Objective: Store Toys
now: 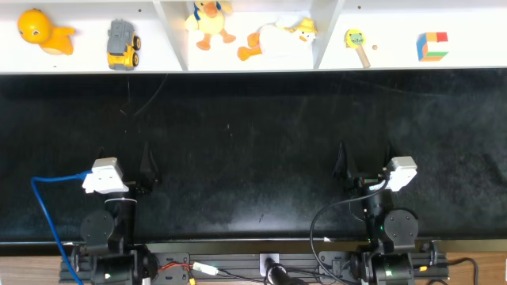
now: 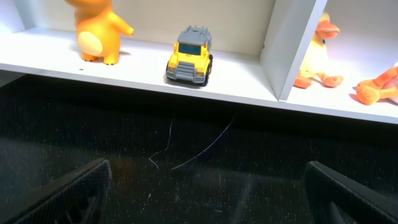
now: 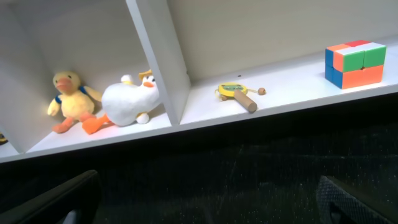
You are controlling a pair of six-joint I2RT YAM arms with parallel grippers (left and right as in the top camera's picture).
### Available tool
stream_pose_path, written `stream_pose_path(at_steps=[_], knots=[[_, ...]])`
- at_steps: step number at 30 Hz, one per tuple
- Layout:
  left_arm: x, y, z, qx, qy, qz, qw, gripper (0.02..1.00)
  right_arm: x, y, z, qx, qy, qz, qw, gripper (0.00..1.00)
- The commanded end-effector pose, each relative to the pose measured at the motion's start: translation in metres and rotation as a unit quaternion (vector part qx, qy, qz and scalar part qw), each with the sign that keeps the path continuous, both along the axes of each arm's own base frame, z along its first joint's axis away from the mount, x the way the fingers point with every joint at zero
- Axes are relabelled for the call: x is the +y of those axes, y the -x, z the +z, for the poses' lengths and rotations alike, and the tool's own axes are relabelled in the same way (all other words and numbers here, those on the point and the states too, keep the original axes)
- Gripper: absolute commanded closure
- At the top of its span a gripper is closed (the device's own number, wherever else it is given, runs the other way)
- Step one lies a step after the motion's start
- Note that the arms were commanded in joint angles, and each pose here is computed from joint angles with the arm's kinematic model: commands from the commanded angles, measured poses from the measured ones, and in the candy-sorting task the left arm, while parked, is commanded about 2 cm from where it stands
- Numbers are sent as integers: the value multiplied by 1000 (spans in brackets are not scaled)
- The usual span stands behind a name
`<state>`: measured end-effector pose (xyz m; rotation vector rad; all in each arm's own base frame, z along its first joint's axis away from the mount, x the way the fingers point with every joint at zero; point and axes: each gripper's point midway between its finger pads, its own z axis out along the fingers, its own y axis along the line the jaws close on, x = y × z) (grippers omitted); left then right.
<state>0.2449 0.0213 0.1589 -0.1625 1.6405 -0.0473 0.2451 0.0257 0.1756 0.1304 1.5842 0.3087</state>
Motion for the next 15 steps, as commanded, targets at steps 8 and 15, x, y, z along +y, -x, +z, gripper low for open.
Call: stream_pose_path(at_steps=[8, 15], knots=[[1, 0, -2, -2, 5, 3, 1000, 20, 1, 0, -3, 0, -2, 1, 1000, 7], [1, 0, -2, -2, 5, 3, 1000, 20, 1, 0, -3, 0, -2, 1, 1000, 5]])
